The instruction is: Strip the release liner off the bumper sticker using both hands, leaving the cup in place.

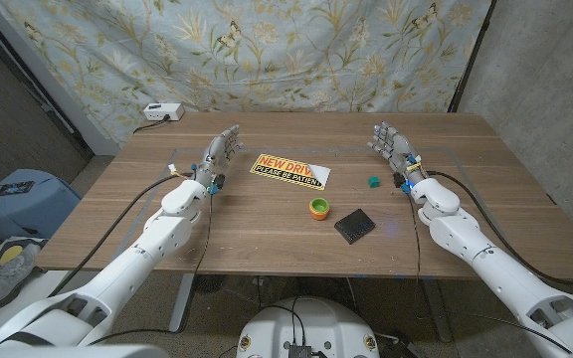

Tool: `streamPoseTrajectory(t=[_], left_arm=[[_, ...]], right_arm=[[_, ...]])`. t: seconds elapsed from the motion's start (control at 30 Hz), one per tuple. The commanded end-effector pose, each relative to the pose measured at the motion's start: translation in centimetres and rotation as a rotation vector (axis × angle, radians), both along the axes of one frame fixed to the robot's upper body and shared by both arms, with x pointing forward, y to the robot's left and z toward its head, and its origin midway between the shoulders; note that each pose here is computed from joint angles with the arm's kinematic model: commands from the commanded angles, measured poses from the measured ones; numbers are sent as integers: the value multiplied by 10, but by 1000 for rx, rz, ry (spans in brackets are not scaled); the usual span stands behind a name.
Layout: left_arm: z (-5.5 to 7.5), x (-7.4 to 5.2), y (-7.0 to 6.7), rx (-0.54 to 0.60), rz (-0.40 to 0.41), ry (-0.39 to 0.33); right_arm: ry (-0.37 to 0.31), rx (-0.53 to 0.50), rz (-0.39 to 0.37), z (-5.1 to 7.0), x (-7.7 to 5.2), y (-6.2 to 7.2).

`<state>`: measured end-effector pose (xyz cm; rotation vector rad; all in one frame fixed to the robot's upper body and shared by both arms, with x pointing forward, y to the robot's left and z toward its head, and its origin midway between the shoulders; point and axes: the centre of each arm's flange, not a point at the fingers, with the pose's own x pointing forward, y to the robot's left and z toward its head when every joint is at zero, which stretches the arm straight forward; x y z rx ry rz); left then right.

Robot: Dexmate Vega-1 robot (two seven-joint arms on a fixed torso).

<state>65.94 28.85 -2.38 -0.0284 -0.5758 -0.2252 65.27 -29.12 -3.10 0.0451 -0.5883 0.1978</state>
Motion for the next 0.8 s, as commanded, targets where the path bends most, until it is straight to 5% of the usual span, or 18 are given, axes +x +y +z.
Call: streamPoseTrajectory(t=[0.03, 0.8], left_arm=[[9, 2, -3, 35, -13, 10], [29, -19, -2, 163, -2, 41]], right_arm=[[-5, 6, -6, -3, -2, -1], [-24, -5, 4, -7, -9, 11]])
